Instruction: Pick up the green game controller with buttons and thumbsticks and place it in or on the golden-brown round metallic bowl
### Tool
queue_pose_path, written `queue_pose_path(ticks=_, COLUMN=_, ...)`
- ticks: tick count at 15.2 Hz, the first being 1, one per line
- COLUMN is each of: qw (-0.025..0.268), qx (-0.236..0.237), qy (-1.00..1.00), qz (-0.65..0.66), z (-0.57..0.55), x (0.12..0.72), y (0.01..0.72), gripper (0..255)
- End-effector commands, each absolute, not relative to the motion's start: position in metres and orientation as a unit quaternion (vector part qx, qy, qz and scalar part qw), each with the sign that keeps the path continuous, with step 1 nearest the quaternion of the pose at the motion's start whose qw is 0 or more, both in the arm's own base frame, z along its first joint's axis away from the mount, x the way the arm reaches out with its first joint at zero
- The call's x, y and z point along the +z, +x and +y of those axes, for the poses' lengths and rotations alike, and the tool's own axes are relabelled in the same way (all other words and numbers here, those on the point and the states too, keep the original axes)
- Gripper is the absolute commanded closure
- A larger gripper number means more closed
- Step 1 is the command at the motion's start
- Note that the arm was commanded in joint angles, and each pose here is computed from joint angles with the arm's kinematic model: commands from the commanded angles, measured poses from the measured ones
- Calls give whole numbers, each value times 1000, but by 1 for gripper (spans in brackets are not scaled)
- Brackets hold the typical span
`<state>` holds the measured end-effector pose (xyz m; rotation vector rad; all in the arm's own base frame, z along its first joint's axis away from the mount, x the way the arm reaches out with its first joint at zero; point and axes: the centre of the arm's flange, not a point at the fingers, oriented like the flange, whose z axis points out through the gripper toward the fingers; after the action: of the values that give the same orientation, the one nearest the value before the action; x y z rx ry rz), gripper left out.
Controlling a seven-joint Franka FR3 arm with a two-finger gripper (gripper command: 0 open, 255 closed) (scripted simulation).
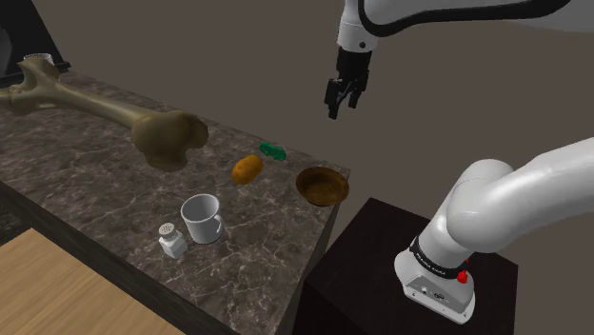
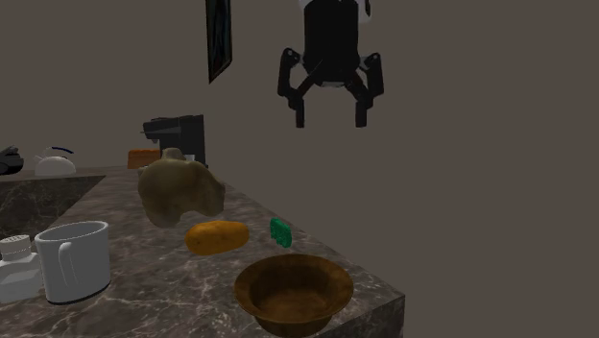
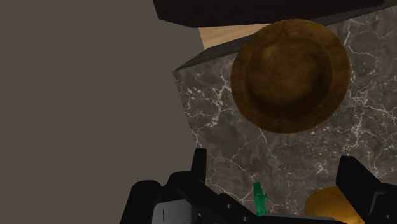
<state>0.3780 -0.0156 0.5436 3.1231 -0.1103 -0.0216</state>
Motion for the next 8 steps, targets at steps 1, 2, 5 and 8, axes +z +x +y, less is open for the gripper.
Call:
queue_pose_path(ticks=1, qw=6, qx=-7, qy=999, qz=-36, z=-13, x=525, y=398, gripper=0)
queue_pose_path(ticks=2, qw=5, qx=-7, qy=999, qz=-36, z=-12, x=516, y=408, gripper=0)
queue_pose_path(ticks=5, qw=3, qx=-8, qy=999, qz=-37, z=-10, x=489, y=437, gripper=0)
queue_pose_path(ticks=8, qw=0, qx=-9, qy=999, qz=-37, z=-7, x=462, y=466, gripper=0)
